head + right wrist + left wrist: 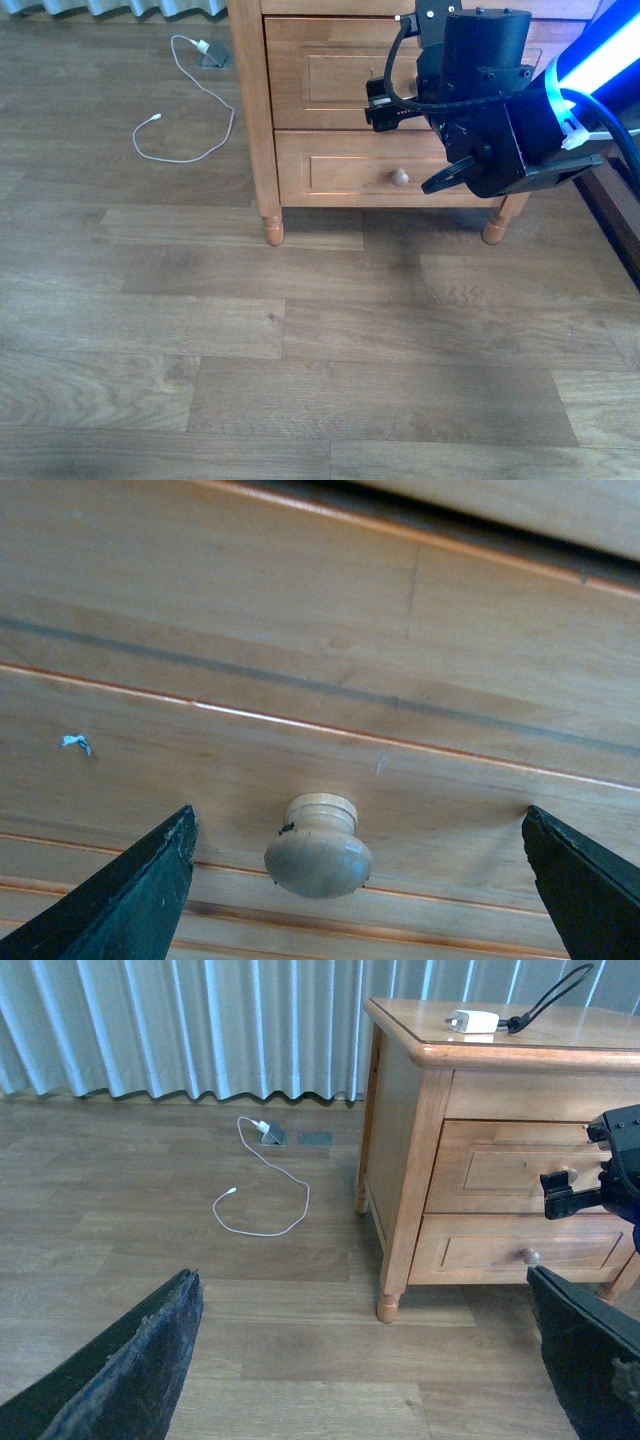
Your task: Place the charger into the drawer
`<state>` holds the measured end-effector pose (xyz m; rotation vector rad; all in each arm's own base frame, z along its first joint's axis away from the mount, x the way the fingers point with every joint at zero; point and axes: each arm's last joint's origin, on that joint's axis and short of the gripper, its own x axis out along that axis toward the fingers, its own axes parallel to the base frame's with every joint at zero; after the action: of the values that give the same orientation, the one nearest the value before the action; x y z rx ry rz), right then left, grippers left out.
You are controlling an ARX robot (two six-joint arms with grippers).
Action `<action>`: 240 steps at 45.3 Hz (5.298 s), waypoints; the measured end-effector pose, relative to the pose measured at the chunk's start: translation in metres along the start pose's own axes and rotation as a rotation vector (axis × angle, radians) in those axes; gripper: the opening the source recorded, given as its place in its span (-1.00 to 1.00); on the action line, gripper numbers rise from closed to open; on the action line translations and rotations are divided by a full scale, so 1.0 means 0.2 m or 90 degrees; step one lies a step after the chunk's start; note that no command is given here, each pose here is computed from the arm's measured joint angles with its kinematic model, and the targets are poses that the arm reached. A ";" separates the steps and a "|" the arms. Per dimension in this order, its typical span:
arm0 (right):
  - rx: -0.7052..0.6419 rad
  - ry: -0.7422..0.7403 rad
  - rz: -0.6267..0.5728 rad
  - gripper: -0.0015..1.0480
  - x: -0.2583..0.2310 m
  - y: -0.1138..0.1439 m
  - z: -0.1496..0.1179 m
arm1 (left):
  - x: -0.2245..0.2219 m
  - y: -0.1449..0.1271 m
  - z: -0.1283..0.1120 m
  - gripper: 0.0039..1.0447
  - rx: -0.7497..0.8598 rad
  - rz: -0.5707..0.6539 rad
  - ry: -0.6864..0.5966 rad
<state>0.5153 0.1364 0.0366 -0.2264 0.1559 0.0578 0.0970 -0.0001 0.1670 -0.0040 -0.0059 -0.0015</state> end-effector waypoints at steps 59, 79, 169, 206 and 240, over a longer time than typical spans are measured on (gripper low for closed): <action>-0.002 0.008 0.041 -0.57 -0.06 0.01 -0.01 | 0.00 0.00 0.00 0.89 0.000 0.000 0.000; 0.081 0.104 0.128 -0.98 -0.80 -0.16 -0.10 | 0.00 0.00 0.00 0.89 0.000 0.000 0.000; 0.145 -0.095 -0.057 -0.84 -2.05 -0.71 0.25 | 0.00 0.00 0.00 0.89 0.000 0.000 0.000; 0.144 -0.100 -0.039 0.84 -2.06 -0.68 0.26 | 0.08 0.01 0.03 0.89 -0.088 0.391 0.000; 0.144 -0.100 -0.039 0.84 -2.06 -0.68 0.26 | 1.68 -0.37 0.54 0.89 0.108 -0.148 0.023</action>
<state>0.1274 -0.0004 0.1814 0.0002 -0.0010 -0.0027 0.4322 -0.0739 0.2774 0.1671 0.0296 -0.2331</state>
